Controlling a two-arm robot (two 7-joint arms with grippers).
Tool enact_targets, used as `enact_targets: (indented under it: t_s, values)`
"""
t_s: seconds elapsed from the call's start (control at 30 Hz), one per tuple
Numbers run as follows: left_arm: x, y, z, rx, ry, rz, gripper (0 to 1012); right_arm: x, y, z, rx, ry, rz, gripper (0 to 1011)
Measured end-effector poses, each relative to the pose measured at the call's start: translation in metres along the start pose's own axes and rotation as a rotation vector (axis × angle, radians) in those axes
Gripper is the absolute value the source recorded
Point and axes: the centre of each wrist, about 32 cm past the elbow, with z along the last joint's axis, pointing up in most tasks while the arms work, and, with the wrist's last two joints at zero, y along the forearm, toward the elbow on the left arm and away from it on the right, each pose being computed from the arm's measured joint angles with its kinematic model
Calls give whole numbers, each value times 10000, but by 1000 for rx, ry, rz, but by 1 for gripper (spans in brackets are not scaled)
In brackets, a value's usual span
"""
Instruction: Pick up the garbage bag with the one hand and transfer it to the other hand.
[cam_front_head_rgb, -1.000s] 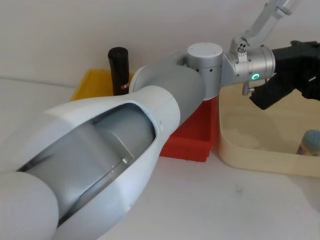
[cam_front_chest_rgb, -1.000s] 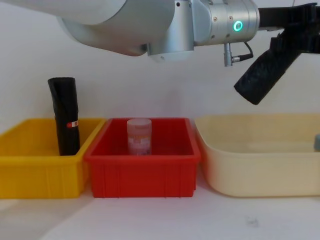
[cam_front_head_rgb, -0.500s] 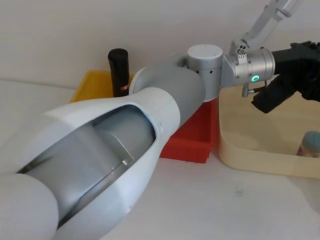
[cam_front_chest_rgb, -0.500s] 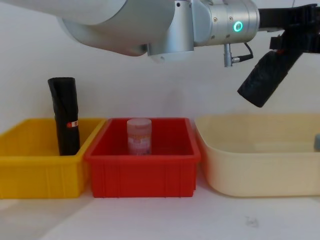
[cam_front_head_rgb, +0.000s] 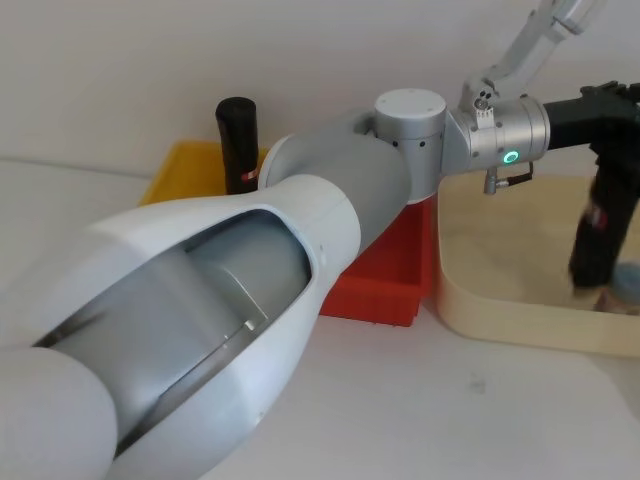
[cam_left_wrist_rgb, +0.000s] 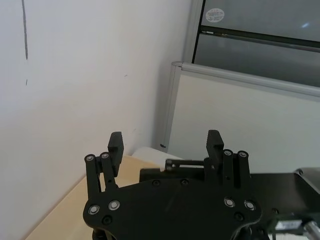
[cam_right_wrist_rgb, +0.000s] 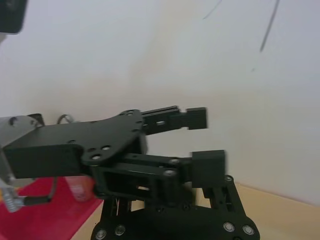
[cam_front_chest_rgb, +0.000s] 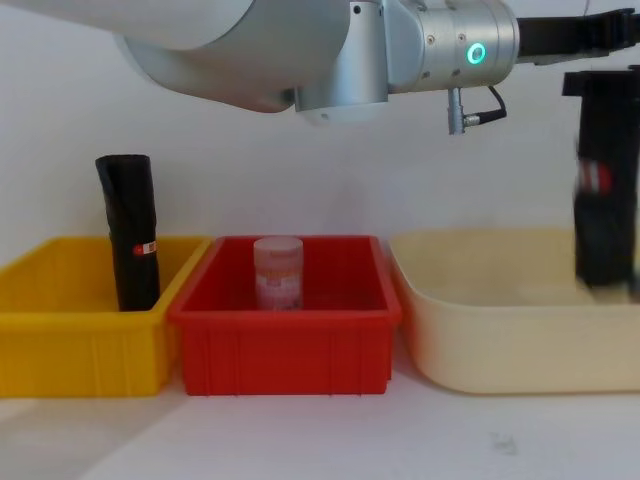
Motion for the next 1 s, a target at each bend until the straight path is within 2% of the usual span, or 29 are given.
enact_targets:
  t_s: [0.43,0.73,1.0]
  values:
    - [0,0,0,-1,0,0,1001,170,-96,48,-17,-18,-71,697]
    - [0,0,0,-1,0,0,1001,225,-130,58,-24,-21,-89,701]
    - [0,0,0,-1,0,0,1001,253,-148,64,-28,-22,-99,926]
